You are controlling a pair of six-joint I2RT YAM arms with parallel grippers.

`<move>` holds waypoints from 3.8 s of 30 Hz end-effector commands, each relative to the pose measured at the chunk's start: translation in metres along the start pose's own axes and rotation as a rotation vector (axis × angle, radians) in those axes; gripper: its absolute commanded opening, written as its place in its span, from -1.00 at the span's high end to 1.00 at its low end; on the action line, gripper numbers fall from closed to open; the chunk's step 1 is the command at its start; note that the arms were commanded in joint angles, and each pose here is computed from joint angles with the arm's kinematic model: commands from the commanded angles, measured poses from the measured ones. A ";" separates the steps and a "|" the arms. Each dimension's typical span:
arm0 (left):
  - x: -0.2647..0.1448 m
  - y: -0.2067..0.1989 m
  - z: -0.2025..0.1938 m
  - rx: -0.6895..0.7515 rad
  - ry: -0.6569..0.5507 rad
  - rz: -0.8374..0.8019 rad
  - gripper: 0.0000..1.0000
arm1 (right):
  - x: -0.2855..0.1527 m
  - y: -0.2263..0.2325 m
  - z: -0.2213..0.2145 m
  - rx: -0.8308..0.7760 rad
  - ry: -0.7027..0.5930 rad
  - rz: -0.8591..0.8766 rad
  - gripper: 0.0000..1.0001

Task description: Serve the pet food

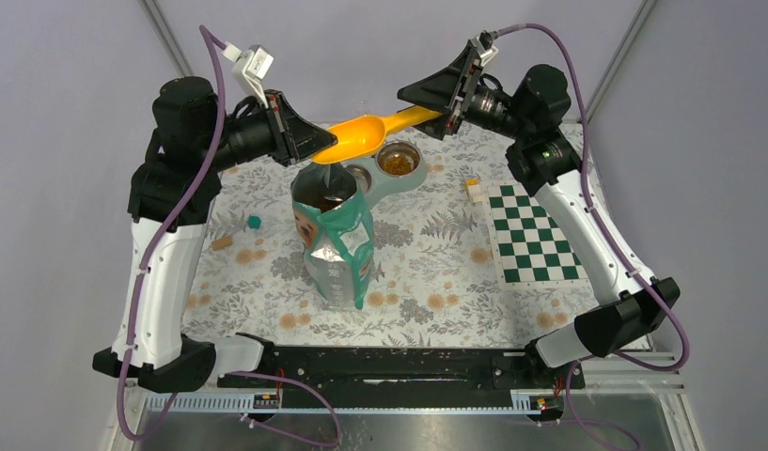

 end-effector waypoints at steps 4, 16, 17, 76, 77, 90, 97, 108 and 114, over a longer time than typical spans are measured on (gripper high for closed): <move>-0.003 -0.010 0.011 0.045 -0.025 -0.044 1.00 | -0.014 0.025 -0.016 -0.132 0.053 0.031 -0.53; 0.000 -0.001 0.009 0.025 -0.026 0.000 1.00 | -0.019 0.041 -0.029 -0.143 0.117 0.102 -0.02; 0.001 -0.001 0.009 0.022 -0.026 0.001 1.00 | -0.019 0.042 -0.030 -0.145 0.122 0.106 -0.02; -0.034 0.123 -0.094 0.037 0.354 0.636 0.98 | -0.051 0.008 -0.014 -0.342 -0.149 -0.219 1.00; -0.037 0.126 -0.092 0.047 0.353 0.659 1.00 | -0.052 0.007 -0.014 -0.345 -0.155 -0.227 1.00; -0.108 0.148 -0.005 0.175 0.028 1.043 1.00 | -0.064 0.005 0.003 -0.414 -0.284 -0.301 1.00; -0.117 0.145 0.020 0.233 -0.027 1.050 1.00 | -0.063 0.002 0.008 -0.418 -0.300 -0.307 1.00; -0.116 0.147 0.039 0.328 -0.072 1.036 1.00 | -0.060 0.000 0.008 -0.406 -0.285 -0.305 1.00; -0.067 0.146 0.013 0.314 0.017 0.805 1.00 | -0.062 -0.013 0.006 -0.377 -0.275 -0.343 1.00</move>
Point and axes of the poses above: each gripper's point midway between its finger pads, its own x axis out along the fingers, its own y axis along the line the jaws close on, z = x × y, the point moved 1 cm from there along -x, back along the fingers, and after that the axes turned 9 degrees about x, right-handed, at the moved point
